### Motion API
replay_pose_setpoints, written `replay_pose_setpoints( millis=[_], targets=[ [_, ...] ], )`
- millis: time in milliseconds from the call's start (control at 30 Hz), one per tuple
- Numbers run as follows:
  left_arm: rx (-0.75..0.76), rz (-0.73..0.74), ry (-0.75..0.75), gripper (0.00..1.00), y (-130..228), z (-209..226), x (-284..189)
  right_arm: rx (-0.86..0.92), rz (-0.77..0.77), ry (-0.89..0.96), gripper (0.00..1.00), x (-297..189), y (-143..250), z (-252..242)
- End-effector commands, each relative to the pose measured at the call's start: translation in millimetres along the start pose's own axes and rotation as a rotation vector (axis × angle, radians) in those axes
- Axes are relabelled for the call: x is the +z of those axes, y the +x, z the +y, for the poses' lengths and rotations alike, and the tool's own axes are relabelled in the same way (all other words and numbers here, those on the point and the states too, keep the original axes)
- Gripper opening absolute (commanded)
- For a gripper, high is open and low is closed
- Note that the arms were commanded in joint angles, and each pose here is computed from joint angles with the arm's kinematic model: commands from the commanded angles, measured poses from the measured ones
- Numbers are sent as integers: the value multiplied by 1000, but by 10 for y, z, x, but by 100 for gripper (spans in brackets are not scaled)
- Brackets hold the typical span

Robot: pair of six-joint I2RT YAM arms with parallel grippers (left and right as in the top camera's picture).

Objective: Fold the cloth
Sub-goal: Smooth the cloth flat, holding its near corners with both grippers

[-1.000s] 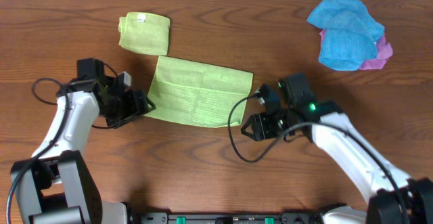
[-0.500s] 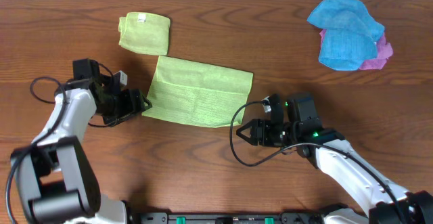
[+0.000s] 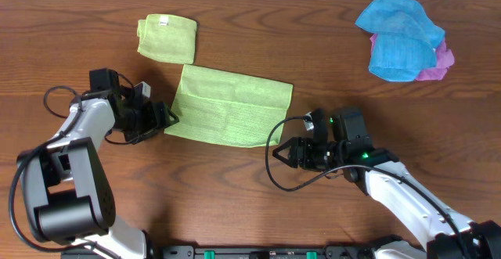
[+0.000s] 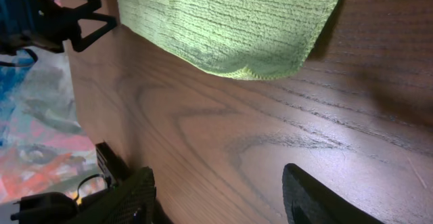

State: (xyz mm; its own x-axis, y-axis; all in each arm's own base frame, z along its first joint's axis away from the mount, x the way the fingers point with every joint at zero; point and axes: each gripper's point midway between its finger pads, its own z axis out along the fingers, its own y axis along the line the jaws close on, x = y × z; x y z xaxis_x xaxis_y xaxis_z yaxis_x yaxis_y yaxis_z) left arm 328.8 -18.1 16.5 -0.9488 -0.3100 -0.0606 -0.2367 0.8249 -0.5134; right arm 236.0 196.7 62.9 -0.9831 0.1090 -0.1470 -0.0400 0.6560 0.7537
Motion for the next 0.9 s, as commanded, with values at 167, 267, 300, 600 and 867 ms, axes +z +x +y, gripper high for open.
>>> replay_pose_setpoints(
  millis=[167, 267, 300, 600, 867],
  targets=[
    [3, 7, 27, 78, -51, -63, 121, 17, 3, -27, 62, -25, 8, 49],
    [18, -2, 30, 78, -76, -111, 146, 21, 3, -27, 62, -25, 8, 49],
    [22, -4, 31, 78, -82, -128, 160, 24, 3, -27, 62, -25, 8, 49],
    [29, 43, 13, 74, -11, -101, 380, 35, 5, -30, 63, -25, 11, 54],
    [6, 86, 16, 15, 65, -40, 495, 36, -6, -12, 64, -25, -8, 23]
  ],
)
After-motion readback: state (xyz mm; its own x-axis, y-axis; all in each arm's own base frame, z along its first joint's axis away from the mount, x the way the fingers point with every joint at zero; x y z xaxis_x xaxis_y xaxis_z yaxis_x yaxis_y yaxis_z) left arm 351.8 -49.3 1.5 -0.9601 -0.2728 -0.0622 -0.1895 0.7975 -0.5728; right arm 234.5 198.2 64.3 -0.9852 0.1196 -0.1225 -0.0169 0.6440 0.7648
